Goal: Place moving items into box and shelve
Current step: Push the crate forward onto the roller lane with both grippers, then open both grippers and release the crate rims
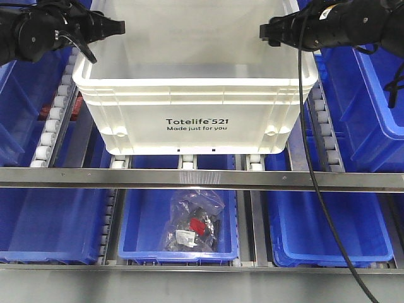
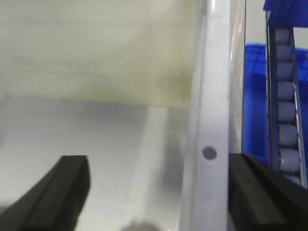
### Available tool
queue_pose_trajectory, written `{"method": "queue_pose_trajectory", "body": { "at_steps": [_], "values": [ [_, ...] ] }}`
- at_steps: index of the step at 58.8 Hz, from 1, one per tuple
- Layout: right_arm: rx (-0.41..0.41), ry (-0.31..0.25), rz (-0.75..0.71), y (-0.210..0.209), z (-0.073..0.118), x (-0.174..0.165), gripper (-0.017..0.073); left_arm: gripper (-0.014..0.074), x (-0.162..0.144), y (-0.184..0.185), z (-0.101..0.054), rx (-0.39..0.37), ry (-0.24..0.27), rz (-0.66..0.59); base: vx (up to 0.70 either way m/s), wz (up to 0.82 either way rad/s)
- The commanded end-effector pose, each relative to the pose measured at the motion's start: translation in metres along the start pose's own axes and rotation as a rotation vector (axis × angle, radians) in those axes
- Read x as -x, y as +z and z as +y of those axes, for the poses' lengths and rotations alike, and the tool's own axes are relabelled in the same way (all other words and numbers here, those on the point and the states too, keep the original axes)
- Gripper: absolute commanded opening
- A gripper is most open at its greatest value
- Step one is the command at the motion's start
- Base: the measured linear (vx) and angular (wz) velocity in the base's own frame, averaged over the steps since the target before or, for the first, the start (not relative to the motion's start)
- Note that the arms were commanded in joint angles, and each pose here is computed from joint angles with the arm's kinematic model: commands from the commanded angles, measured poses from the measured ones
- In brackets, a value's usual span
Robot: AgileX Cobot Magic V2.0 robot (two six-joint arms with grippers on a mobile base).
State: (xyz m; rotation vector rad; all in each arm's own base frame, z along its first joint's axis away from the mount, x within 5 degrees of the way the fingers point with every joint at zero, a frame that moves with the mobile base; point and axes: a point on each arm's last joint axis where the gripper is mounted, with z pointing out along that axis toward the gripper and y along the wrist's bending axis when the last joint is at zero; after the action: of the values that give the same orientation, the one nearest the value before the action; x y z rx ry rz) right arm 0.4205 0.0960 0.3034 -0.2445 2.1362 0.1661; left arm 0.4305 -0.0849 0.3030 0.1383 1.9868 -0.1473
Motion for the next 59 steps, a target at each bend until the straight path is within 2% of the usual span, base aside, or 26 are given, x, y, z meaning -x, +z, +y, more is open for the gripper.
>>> {"method": "queue_pose_trajectory", "body": {
  "at_steps": [1, 30, 33, 44, 59],
  "values": [
    [-0.009, -0.023, -0.238, -0.034, 0.002, 0.042, 0.0659, 0.0435, 0.048, -0.029, -0.014, -0.051, 0.004, -0.263, 0.00, 0.00],
    [-0.024, -0.064, -0.322, -0.073, 0.002, 0.060, 0.0592, 0.0435, 0.069, -0.059, -0.013, -0.051, 0.012, -0.333, 0.00, 0.00],
    [-0.024, -0.064, -0.320, -0.075, 0.002, 0.060, 0.0592, 0.0435, 0.068, -0.059, -0.011, -0.040, 0.027, -0.318, 0.00, 0.00],
    [-0.023, -0.068, -0.288, -0.079, 0.003, 0.059, 0.0592, 0.0435, 0.062, -0.061, -0.005, -0.015, 0.022, -0.226, 0.00, 0.00],
    [-0.019, -0.068, -0.228, -0.079, 0.003, 0.054, 0.0592, 0.0435, 0.061, -0.067, -0.004, -0.004, 0.021, -0.174, 0.00, 0.00]
  ]
}}
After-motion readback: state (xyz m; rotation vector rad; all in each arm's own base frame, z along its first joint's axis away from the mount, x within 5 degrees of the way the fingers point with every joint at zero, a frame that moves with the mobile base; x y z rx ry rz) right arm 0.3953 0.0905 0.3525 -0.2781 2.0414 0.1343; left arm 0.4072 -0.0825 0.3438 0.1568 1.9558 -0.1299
